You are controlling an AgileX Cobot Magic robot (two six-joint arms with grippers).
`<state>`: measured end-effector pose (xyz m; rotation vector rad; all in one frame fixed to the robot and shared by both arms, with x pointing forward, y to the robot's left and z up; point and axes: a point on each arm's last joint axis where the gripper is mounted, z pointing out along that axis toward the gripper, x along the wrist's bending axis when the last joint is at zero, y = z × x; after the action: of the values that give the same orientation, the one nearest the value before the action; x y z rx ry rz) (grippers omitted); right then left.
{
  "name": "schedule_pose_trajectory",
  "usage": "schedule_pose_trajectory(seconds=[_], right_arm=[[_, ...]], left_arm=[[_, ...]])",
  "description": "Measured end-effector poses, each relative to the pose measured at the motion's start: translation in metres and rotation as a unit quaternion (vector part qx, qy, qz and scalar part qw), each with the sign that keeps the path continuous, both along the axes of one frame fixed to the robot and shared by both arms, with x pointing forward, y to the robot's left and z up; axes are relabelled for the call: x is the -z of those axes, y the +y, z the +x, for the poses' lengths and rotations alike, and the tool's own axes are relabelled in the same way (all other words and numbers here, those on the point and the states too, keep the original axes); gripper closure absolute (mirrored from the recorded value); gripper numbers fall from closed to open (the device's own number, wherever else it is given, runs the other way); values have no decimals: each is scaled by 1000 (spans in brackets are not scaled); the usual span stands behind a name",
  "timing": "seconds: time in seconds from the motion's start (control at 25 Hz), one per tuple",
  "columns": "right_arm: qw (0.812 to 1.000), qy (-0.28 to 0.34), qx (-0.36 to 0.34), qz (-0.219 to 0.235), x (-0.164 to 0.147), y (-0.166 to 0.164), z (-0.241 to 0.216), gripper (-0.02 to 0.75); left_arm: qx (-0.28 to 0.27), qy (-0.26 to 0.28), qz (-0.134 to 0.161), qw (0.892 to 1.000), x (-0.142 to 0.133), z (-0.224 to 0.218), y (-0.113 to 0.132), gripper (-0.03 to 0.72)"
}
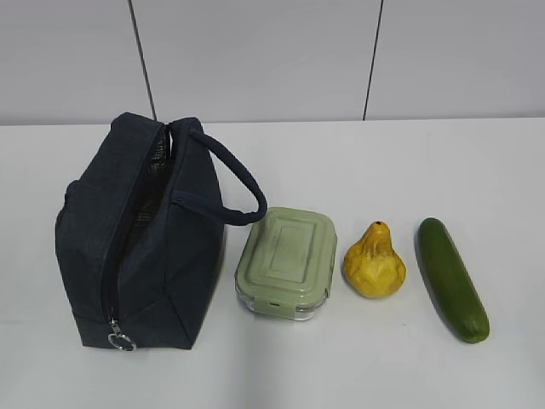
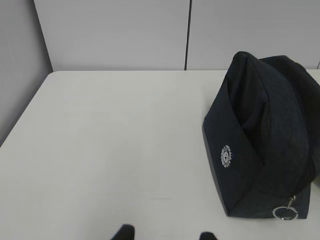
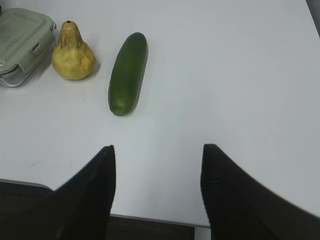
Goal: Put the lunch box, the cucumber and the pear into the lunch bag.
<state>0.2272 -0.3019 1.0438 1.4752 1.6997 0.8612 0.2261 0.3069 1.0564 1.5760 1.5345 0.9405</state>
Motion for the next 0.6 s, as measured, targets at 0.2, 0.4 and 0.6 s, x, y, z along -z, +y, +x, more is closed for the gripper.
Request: schedule_pose_trajectory(seconds=[0.2,0.4,0.6], right_arm=[[1000,0,0,0,0,0,0,313],[1000,0,1,1,0,0,0,313],[1000,21,-5,12,-2,3,8,313]], left_arm=[[1,0,-2,1000,0,0,0,446],[13,3,-18,1000,0,0,-4,446],[34,72,-45,996,-1,23,-11,446]])
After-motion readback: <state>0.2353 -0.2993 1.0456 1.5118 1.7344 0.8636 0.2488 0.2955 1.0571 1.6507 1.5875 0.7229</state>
